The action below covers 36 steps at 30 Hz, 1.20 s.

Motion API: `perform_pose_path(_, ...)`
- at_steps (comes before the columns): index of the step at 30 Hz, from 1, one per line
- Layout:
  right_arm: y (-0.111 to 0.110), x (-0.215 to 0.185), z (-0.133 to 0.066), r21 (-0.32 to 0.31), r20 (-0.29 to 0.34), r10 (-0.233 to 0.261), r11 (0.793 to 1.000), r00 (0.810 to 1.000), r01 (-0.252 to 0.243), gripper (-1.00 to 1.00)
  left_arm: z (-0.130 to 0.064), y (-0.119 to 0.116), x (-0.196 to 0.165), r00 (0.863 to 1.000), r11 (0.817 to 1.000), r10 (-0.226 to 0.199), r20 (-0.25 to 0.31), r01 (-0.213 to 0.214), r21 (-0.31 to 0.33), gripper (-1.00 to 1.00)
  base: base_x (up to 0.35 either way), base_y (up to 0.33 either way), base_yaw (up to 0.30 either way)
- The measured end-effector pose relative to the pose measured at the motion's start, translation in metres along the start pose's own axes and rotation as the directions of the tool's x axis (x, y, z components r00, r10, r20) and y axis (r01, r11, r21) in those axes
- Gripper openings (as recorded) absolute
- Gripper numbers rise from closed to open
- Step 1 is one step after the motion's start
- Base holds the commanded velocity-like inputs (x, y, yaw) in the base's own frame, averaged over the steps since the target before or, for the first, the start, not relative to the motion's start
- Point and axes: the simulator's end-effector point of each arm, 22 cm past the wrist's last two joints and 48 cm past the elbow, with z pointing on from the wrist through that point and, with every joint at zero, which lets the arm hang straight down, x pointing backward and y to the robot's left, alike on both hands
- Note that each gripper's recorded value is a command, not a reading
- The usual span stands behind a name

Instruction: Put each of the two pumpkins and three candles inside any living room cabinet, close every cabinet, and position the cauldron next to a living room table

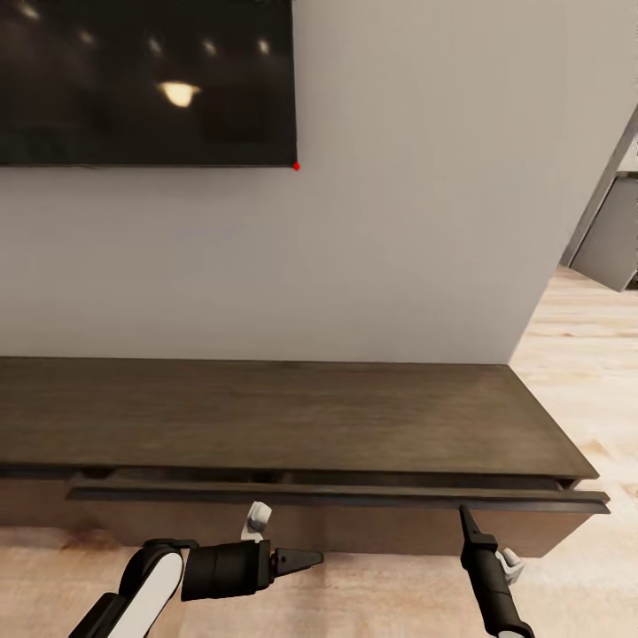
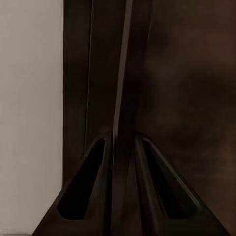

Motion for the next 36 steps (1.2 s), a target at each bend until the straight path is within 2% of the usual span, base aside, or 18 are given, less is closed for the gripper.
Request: perform_pose_path(36, 0.0003, 0.0029, 0.0002, -0.001, -0.009, -0.005, 1.0, 1.0, 0.005, -1.0, -0.0006, 0.0002, 0.0, 1.0, 1.0, 0.0, 0.0, 0.0, 0.0, 1.0, -0.199, 0.0, 0.0)
